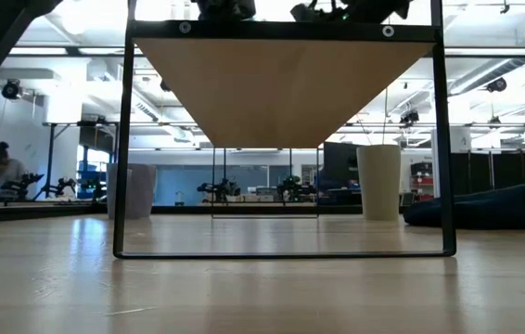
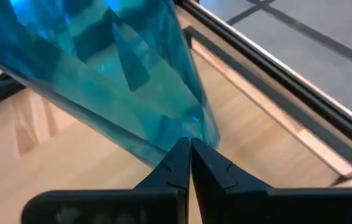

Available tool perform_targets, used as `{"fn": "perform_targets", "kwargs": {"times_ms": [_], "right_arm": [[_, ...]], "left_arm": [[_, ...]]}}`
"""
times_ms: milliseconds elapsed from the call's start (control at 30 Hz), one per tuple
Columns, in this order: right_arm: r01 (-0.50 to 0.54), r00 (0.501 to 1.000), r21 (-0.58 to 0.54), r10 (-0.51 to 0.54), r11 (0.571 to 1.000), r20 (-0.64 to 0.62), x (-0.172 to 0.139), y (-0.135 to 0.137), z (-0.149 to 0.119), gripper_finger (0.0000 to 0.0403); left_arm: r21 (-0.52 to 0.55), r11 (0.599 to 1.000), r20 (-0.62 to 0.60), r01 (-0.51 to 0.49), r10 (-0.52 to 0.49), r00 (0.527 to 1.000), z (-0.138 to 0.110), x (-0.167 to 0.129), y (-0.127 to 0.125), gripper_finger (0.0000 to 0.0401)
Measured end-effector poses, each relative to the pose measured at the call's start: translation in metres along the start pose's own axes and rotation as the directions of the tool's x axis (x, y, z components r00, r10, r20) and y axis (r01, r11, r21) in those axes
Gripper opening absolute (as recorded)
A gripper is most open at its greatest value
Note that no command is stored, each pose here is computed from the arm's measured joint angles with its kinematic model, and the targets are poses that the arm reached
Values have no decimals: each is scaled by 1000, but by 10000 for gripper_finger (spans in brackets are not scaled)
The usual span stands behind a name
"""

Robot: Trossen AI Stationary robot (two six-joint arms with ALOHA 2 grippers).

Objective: Stack small to large cups/mugs on shelf
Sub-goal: Put the blue cup on the shelf, then put the gray cup on the shelf

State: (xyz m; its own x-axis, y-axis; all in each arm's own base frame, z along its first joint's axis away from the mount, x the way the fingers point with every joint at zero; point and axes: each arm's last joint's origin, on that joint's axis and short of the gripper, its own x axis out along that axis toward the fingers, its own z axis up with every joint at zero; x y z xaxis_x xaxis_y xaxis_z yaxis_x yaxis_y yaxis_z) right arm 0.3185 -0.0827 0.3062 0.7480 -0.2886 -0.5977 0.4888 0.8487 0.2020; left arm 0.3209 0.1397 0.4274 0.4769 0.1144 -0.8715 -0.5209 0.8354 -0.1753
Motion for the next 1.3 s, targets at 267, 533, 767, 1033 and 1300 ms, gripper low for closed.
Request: {"fn": "perform_targets", "kwargs": {"times_ms": [267,533,767,1033,1300], "right_arm": [[-17,999,1,17,1000,-28,-1,-1,-2,8],[-15,999,8,16,1000,-37,1,-2,-5,8],[-14,999,12,15,1000,-40,1,-2,-6,9],[-14,999,12,15,1000,-41,1,-2,-6,9],[-14,999,12,14,1000,-41,1,-2,-6,9]], "left_arm": [[3,1000,0,4,-4,1000,3,7,0,48],[5,1000,21,9,-9,1000,5,6,0,86],[12,1000,54,9,-9,999,8,6,-1,89],[11,1000,74,2,-3,997,10,5,-1,89],[3,1000,120,-18,17,993,4,-17,5,89]]}}
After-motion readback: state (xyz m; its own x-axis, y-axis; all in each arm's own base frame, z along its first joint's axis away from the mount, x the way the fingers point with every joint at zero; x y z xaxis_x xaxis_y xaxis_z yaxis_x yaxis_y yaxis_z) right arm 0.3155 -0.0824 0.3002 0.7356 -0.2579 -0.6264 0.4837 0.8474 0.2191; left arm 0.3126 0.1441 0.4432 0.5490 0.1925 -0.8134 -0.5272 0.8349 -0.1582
